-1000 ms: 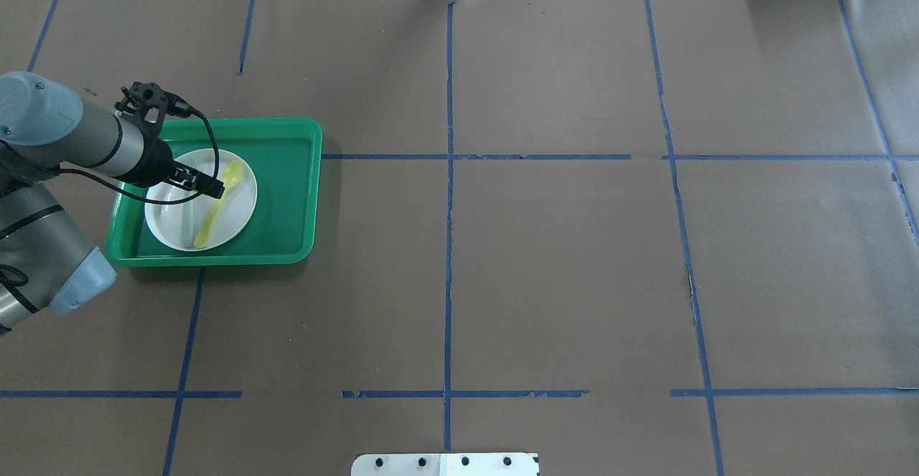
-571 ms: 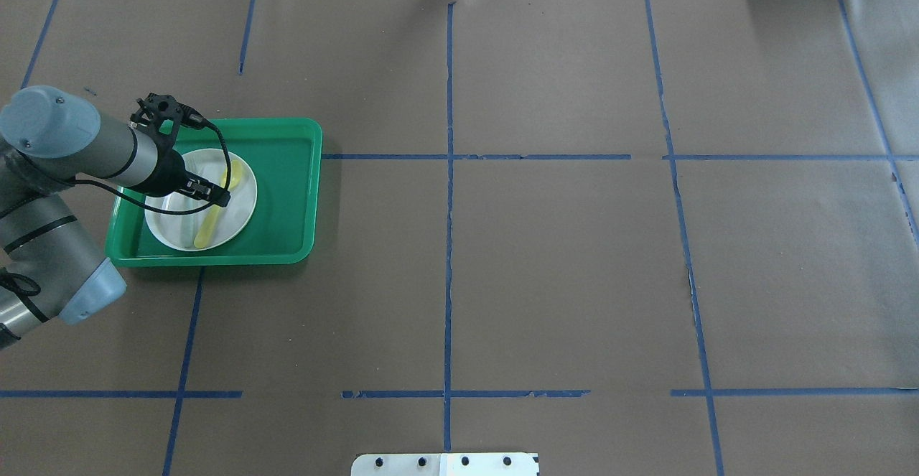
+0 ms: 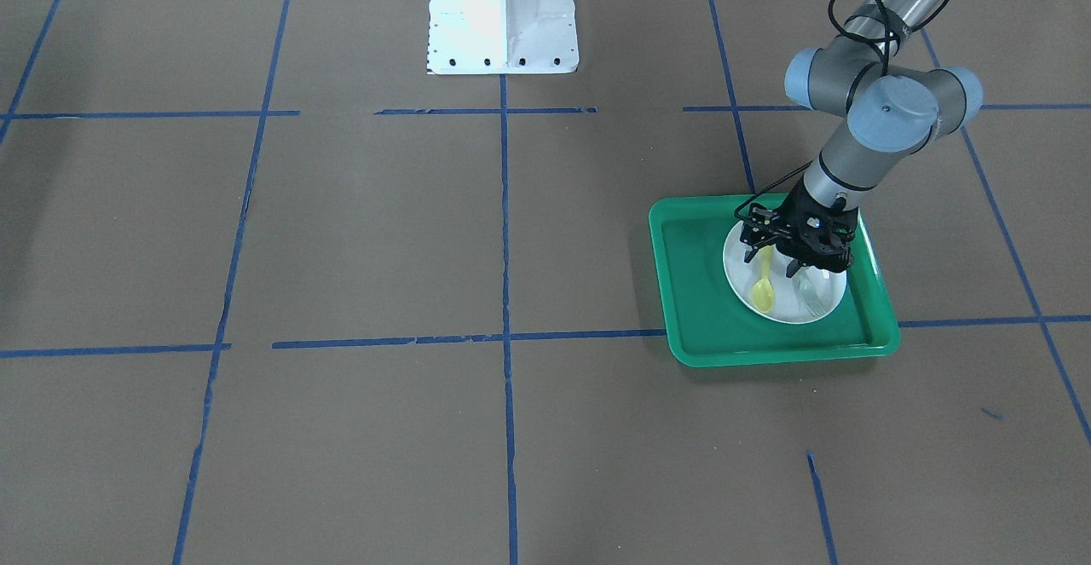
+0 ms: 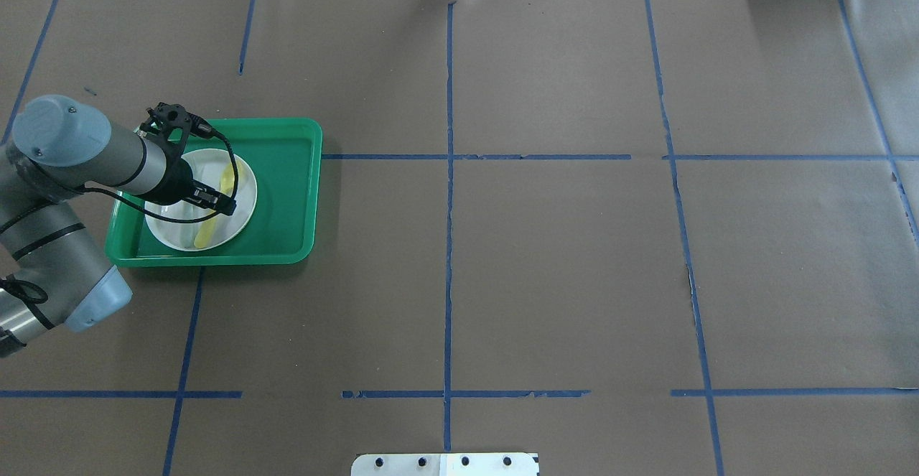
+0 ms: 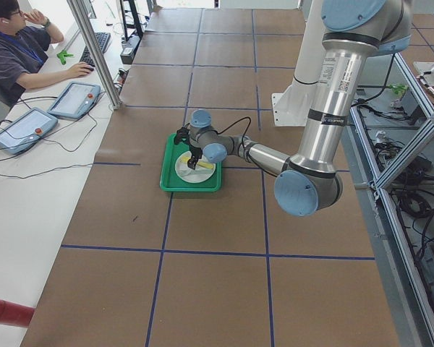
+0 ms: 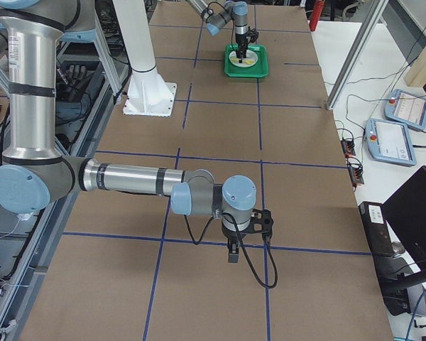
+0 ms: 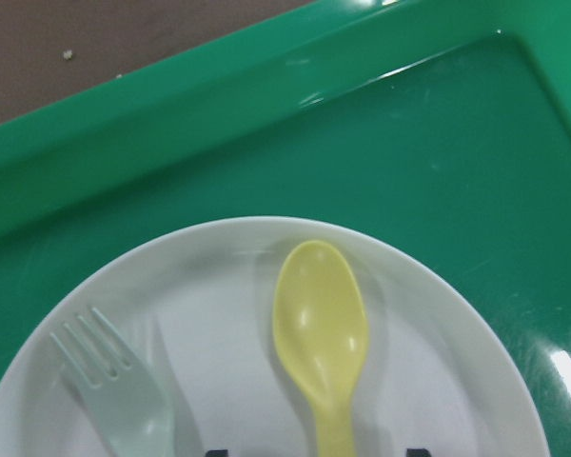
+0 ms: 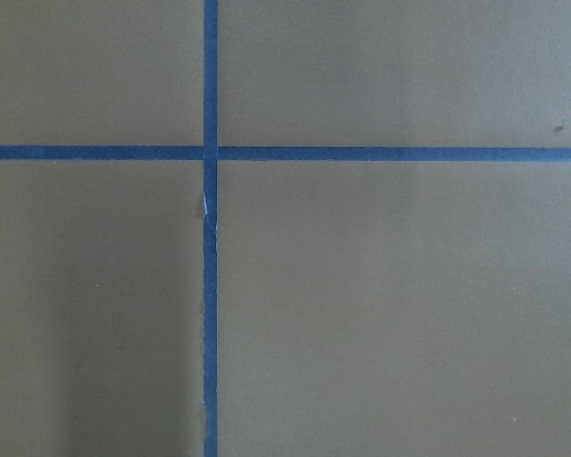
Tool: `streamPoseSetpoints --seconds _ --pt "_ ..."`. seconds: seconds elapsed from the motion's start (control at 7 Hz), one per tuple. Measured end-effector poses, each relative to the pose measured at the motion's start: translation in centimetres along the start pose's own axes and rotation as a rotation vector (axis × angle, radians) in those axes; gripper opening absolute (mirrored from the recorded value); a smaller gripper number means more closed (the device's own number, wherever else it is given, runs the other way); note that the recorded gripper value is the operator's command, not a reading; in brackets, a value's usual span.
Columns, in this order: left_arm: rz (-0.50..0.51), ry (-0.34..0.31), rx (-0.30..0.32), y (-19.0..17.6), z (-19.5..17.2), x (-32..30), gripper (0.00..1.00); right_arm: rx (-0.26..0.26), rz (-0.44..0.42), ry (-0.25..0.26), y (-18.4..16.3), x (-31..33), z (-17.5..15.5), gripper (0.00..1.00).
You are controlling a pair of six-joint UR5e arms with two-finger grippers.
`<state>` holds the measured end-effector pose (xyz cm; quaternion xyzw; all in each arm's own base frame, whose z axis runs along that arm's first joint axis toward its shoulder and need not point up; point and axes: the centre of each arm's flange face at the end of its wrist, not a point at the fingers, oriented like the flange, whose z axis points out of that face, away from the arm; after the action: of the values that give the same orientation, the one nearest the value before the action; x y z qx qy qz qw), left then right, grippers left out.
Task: Place spoon
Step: 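Lower the left gripper and close it on the yellow spoon handle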
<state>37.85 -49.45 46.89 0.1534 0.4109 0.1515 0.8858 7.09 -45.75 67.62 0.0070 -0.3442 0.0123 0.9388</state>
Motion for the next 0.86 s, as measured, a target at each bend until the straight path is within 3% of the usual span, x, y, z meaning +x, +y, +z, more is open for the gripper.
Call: streamPoseSetpoints --seconds 0.43,0.86 --pt "0.002 0.005 -0.005 0.03 0.06 0.42 0.01 0.000 0.000 0.000 0.01 0.00 0.00 1.00" --pt "-0.002 0.002 -0.016 0.31 0.03 0.26 0.00 0.000 0.000 0.000 0.00 0.00 0.00 1.00"
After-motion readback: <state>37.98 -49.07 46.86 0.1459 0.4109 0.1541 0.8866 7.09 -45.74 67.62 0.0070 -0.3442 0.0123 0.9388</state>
